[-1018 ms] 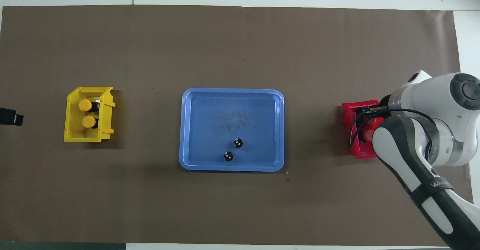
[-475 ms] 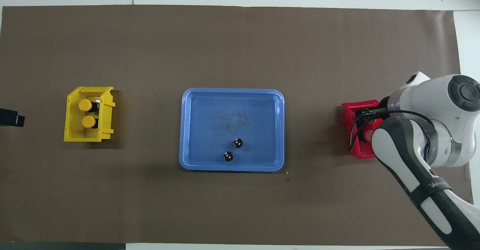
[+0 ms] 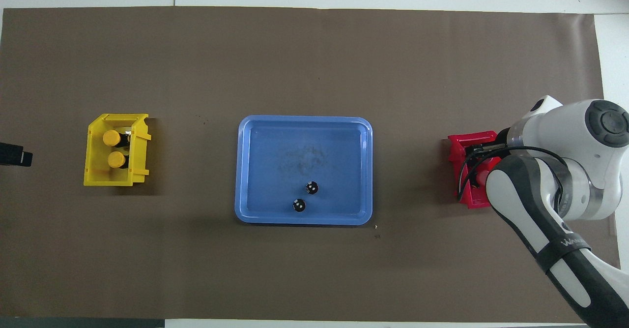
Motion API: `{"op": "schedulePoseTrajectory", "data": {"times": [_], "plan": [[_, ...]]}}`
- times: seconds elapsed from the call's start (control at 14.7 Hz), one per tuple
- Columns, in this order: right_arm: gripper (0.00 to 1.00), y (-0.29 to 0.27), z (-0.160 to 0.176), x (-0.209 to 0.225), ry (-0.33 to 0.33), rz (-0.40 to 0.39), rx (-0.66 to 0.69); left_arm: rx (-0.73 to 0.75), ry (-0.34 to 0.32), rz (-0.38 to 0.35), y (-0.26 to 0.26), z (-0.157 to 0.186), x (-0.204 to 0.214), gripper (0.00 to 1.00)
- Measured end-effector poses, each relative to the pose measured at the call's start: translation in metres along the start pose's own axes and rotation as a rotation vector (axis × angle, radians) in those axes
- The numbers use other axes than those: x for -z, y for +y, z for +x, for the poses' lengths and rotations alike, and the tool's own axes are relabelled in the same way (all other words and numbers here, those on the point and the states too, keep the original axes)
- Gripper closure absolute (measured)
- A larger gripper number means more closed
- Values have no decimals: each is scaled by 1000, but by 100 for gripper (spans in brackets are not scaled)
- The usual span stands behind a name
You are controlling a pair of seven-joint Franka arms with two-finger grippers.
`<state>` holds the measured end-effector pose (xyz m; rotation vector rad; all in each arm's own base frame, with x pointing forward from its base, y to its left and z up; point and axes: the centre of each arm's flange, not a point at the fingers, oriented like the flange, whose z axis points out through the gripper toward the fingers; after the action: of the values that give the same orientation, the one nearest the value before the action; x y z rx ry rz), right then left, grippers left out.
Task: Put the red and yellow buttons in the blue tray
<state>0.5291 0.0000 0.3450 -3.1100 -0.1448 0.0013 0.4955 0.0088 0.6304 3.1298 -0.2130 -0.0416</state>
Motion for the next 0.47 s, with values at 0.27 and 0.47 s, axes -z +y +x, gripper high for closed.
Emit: {"op": "schedulePoseTrajectory", "data": {"times": [0.27, 0.47], "plan": [[41, 0, -2, -3, -6, 1, 1, 1, 12, 2, -1, 2, -4, 0], [48, 0, -3, -3, -7, 1, 14, 1, 14, 2, -1, 3, -5, 0]]}}
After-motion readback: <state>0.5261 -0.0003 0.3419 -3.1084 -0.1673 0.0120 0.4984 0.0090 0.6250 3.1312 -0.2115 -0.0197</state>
